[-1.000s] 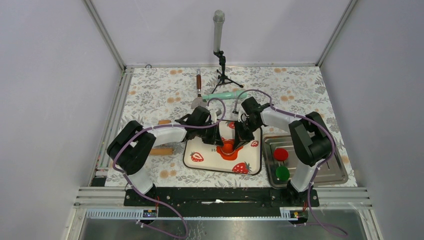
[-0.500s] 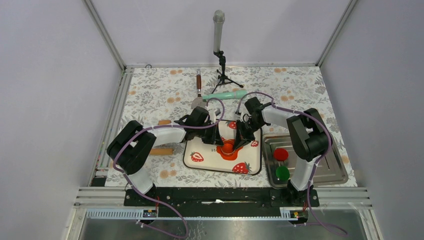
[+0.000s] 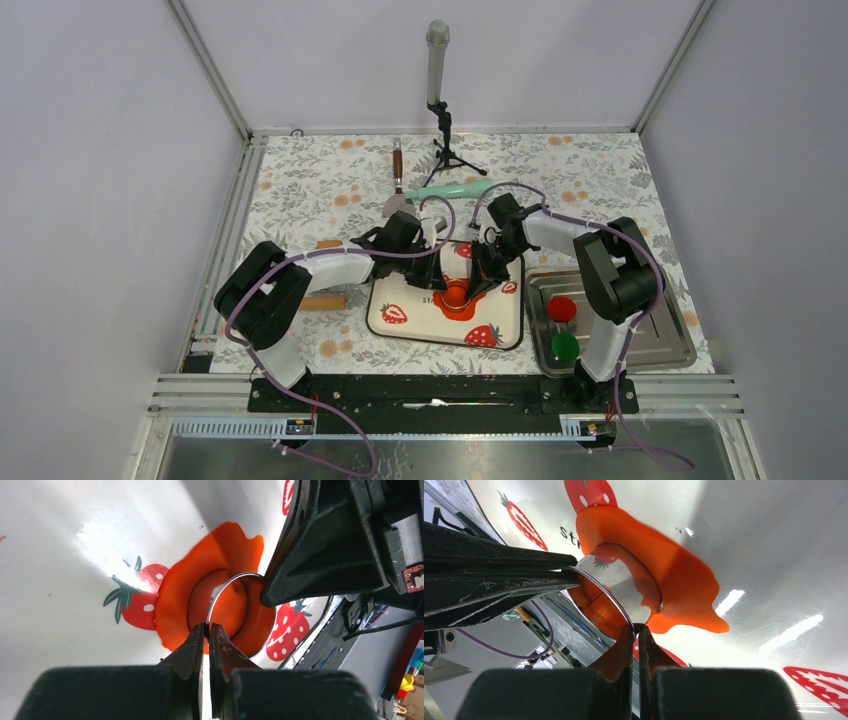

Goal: Roll out the dumpling wrappers from the dough

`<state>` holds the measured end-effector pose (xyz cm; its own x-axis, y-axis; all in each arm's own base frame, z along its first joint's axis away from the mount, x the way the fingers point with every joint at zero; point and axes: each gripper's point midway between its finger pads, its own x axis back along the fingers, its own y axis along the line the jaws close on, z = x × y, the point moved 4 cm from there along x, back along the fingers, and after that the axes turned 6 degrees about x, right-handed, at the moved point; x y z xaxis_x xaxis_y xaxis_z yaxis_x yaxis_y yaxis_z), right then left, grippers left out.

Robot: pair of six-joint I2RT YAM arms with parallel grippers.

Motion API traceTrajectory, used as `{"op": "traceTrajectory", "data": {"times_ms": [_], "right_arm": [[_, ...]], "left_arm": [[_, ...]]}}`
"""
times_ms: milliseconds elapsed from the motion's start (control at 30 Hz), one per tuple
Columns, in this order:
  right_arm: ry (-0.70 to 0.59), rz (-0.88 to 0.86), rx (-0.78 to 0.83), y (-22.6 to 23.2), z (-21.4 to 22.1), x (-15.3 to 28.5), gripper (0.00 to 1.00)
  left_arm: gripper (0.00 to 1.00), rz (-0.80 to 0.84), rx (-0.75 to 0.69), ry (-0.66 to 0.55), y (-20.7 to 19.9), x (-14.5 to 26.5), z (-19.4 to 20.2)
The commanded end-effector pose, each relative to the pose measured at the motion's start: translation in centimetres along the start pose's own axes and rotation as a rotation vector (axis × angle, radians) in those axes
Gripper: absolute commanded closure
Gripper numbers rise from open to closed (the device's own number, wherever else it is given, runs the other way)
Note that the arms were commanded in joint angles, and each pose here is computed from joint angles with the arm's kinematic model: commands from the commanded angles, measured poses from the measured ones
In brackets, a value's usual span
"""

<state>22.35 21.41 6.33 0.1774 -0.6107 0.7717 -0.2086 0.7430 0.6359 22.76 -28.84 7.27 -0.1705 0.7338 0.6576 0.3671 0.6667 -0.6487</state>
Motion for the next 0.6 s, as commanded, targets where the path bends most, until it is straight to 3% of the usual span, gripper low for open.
{"op": "traceTrajectory", "data": {"times_ms": [0,567], "right_arm": [[-0.01,0.111,0.132,-1.1,-0.4,-0.3,1.0],[-0.003,0.051,0.174,0.5,-0.6,0.7,1.0]], "left_arm": [[1.0,-0.018,-0.077,0.049,-0.2,0.2,-0.4],[1.0,-0.003,-0.076,0.067,-1.5,1.5,-1.4]]}}
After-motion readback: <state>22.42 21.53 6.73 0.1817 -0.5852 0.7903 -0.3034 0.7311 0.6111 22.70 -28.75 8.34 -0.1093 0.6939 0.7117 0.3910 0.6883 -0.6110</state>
